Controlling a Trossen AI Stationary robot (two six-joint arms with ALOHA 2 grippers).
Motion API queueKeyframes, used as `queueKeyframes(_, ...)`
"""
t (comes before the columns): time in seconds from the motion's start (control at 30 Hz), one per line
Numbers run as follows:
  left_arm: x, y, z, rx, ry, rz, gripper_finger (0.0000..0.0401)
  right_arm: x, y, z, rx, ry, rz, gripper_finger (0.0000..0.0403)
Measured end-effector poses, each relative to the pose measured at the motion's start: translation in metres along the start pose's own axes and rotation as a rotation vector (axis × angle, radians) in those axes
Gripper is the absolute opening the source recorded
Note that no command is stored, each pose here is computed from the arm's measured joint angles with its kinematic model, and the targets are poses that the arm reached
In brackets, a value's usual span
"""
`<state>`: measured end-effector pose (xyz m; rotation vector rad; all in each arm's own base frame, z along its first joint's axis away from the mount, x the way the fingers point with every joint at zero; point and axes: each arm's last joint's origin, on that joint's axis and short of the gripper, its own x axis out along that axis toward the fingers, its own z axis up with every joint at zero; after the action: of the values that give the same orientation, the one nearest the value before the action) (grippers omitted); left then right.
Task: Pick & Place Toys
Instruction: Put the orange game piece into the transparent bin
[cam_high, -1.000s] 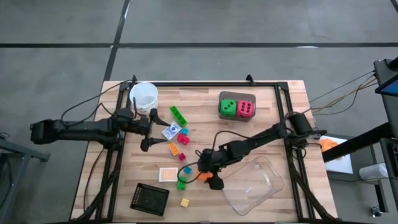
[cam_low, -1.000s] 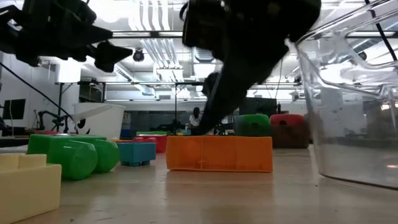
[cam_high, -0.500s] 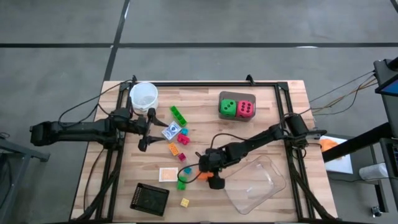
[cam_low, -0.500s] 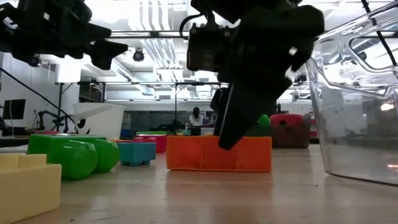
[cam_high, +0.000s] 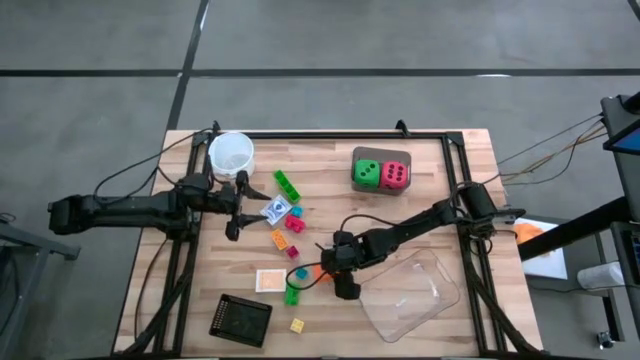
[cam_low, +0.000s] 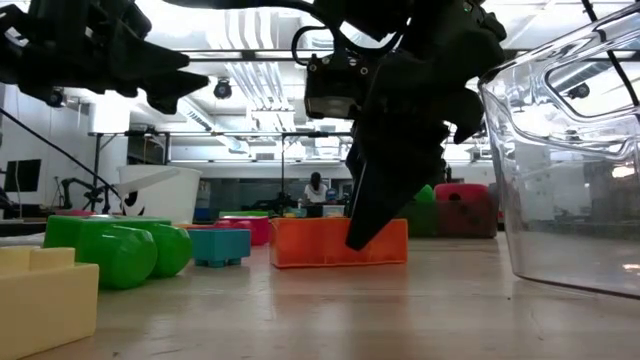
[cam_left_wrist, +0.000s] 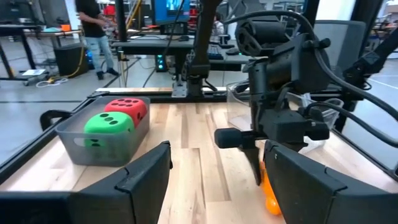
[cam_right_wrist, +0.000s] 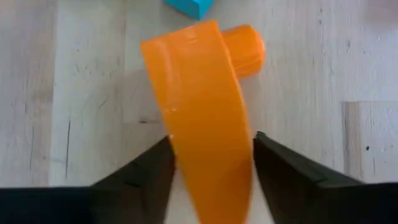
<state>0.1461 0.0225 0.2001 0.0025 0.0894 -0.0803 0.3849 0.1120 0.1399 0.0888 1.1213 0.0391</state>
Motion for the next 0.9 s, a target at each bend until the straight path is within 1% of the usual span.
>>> queueKeyframes(0.07,0.0,0.0,0.0,0.0,0.0,0.008,0.0255,0.0,0.0,0.0,-0.009,-0.001,-0.002,0.0146)
queueKeyframes(0.1,0.0,0.0,0.0,0.0,0.0,0.011,0.0255,0.0,0.0,0.0,-0.016,-0.003,-0.001,0.013)
queueKeyframes(0.33,0.0,0.001,0.0,0.0,0.001,0.032,0.0255,-0.002,0.001,0.001,-0.052,-0.009,0.009,0.0132)
queueKeyframes(0.43,0.0,0.001,0.0,0.0,0.001,0.037,0.0255,-0.008,0.002,0.004,-0.064,-0.036,0.027,0.0132)
queueKeyframes(0.57,0.0,0.001,0.0,0.0,0.001,0.037,0.0255,-0.027,0.004,0.014,-0.101,-0.125,0.054,0.0132)
queueKeyframes(0.67,0.0,0.001,0.0,0.0,0.001,0.037,0.0255,-0.044,0.007,0.024,-0.133,-0.228,0.078,0.0132)
queueKeyframes(0.8,0.0,0.001,0.0,-0.004,0.002,0.037,0.0255,-0.065,0.016,0.037,-0.195,-0.411,0.118,0.0132)
queueKeyframes(0.9,0.0,0.001,0.0,-0.01,0.003,0.041,0.0255,-0.064,0.025,0.039,-0.253,-0.549,0.191,0.0132)
